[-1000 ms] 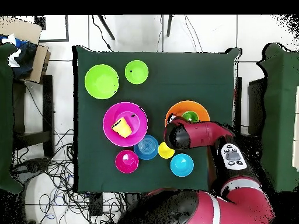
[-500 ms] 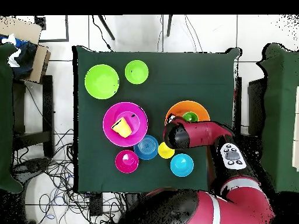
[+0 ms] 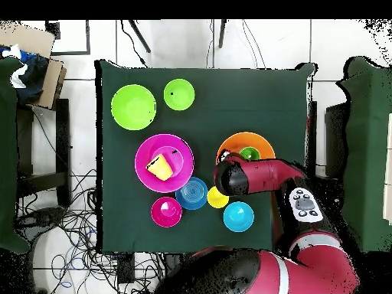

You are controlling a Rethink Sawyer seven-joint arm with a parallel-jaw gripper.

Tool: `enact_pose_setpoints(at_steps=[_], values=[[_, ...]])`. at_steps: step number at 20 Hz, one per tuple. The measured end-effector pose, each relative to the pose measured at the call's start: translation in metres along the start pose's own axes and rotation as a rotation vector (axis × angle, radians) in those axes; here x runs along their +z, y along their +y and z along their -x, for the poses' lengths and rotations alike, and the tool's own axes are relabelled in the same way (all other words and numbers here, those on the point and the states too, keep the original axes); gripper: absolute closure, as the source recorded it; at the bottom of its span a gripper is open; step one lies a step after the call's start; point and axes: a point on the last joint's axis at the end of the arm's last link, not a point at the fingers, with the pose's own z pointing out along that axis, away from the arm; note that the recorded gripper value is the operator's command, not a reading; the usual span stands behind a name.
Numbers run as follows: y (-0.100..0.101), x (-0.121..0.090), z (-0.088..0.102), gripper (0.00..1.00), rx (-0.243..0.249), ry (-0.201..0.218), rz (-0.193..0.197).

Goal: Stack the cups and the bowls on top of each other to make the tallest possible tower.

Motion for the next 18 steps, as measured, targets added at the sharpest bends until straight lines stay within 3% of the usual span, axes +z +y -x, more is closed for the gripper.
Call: enact_pose_setpoints(at_steps=[6,18], values=[[-0.001,-0.007,0.006,0.0,0.002,-0.006,-0.006],[-0.026,-0.08,0.047,0.0,0.028,-0.029,-0.088]])
